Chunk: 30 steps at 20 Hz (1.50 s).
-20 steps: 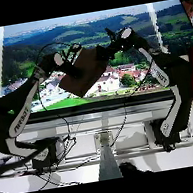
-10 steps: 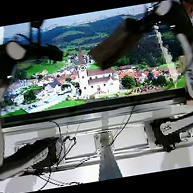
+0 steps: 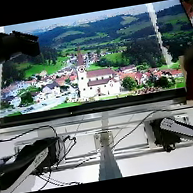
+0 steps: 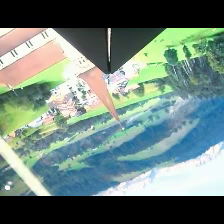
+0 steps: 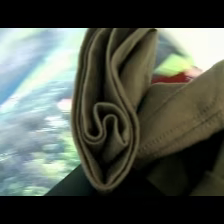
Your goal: Fold the clothes and pants, and hang the long-sleeved shirts on hangers.
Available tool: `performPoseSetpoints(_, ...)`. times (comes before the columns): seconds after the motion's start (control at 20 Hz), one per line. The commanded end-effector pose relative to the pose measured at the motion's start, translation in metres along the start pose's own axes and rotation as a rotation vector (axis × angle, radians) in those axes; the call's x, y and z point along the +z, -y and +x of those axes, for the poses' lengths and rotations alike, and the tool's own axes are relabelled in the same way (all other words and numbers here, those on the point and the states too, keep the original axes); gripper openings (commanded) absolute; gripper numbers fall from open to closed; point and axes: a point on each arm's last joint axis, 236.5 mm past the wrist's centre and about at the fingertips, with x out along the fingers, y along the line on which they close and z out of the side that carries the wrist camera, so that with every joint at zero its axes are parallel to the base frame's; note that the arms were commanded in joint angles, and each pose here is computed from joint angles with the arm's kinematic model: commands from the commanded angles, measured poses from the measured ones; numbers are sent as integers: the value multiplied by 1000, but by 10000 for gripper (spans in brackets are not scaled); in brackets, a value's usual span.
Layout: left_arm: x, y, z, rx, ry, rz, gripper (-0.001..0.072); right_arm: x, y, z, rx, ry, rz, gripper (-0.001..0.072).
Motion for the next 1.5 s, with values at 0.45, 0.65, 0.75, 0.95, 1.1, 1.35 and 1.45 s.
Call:
performPoseSetpoints(0.45, -2, -1, 4, -4, -6, -9, 10, -67, 109, -1, -272, -219, 647, 694)
performPoseSetpoints(0.65, -2, -1, 4, -4, -5, -9, 11, -43, 96, 7, -182, -137, 642, 649)
performPoseSetpoints(0.75, -2, -1, 4, -4, -5, -9, 11, -29, 79, 10, -110, -98, 577, 239)
performPoseSetpoints(0.95, -2, -1, 4, -4, -5, -9, 11, -15, -9, 12, 99, -43, 273, 40)
performPoseSetpoints(1.1, -2, -1, 4, -4, -5, -8, 10, -55, -132, -13, 408, -116, -46, 10)
performPoseSetpoints(1.35, -2, -1, 4, -4, -5, -8, 11, -168, -261, -80, 705, -122, -727, 10)
performPoseSetpoints(1.45, -2, -1, 4, -4, -5, -8, 11, -210, -286, -104, 776, -106, -931, 10)
